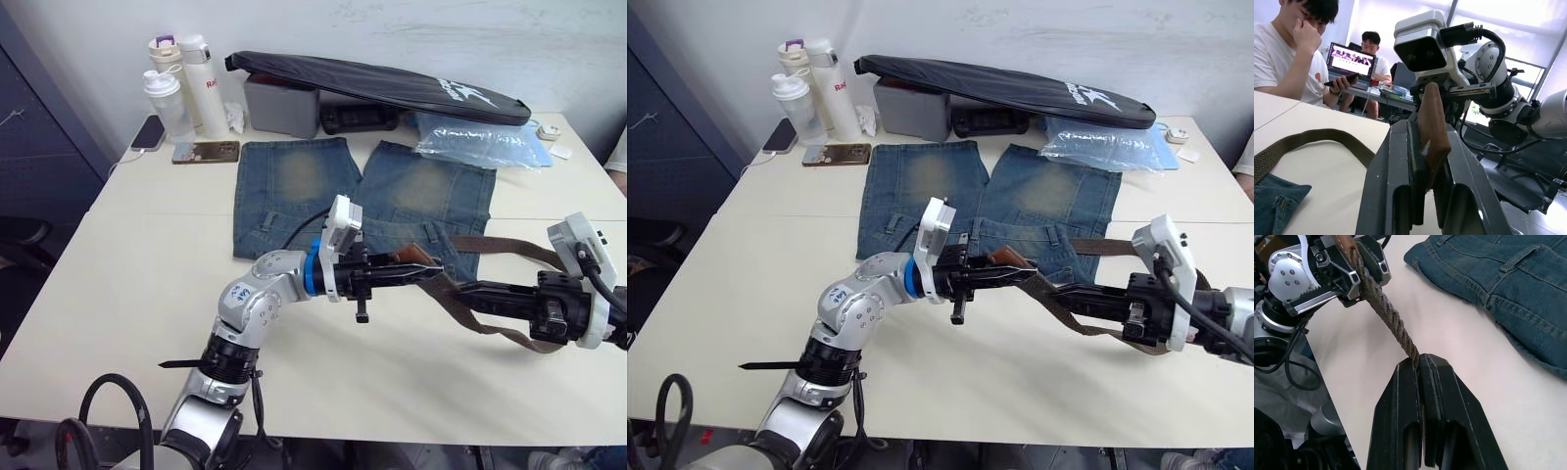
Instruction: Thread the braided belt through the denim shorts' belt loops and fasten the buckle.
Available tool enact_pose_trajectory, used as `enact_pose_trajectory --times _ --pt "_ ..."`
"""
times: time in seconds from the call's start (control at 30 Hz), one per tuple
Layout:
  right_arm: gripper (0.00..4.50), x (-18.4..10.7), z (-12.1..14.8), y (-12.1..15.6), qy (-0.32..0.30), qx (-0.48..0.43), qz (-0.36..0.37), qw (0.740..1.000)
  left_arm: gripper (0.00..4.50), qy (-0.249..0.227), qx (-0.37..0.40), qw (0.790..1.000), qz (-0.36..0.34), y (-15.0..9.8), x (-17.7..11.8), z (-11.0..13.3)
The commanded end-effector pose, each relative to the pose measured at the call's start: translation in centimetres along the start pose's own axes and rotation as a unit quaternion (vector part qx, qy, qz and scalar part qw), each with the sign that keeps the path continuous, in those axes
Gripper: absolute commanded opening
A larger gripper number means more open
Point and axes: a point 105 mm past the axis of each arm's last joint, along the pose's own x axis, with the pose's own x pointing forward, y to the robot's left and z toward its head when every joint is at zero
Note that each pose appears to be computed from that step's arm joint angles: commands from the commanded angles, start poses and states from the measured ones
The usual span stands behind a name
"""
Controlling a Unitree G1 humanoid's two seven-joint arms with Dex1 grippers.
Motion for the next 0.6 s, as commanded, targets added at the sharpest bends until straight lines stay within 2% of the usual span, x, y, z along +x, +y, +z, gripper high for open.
enact_pose_trajectory --times 0.03,0.1,0.13,0.17,0.2,0.3,0.37,0.4,0.47,0.53,0.6 --pt "0.00 -0.8 1.3 0.1 -0.030 -0.028 -0.021 0.999 0.06 0.000 0.011 1.000 -0.012 -0.4 0.8 0.3" --pt "0.00 -1.1 1.4 -0.2 -0.032 -0.040 -0.041 0.998 0.06 -0.006 0.010 1.000 0.002 0.1 0.7 0.6" --pt "0.78 -1.3 1.5 -0.3 -0.037 -0.044 -0.051 0.997 0.00 -0.008 0.010 1.000 0.010 0.4 0.6 0.7" --pt "1.03 -1.6 1.7 -0.4 -0.041 -0.053 -0.059 0.996 0.00 -0.013 0.005 1.000 0.021 0.8 0.6 1.0" --pt "1.51 -1.9 1.8 -0.5 -0.045 -0.060 -0.070 0.995 0.00 -0.020 -0.002 0.999 0.033 1.2 0.6 1.3" --pt "3.07 -3.1 2.6 -1.1 -0.067 -0.081 -0.111 0.988 0.00 -0.062 -0.108 0.990 0.070 2.8 0.5 2.4" --pt "4.17 -3.8 3.7 -1.7 -0.087 -0.122 -0.164 0.975 0.00 -0.092 -0.169 0.975 0.113 4.6 0.3 3.4" --pt "4.44 -4.0 4.3 -1.9 -0.097 -0.147 -0.191 0.966 0.00 -0.104 -0.189 0.967 0.137 5.5 0.2 3.8" --pt "4.44 -3.8 5.0 -1.5 -0.135 -0.147 -0.201 0.959 0.00 -0.114 -0.227 0.952 0.171 6.8 0.2 4.2" --pt "4.44 -3.6 5.5 -0.6 -0.208 -0.089 -0.170 0.959 0.00 -0.132 -0.258 0.938 0.193 7.7 0.3 4.7" --pt "4.44 -2.9 4.5 0.5 -0.248 -0.026 -0.137 0.959 0.00 -0.155 -0.289 0.919 0.217 8.7 0.3 5.2"
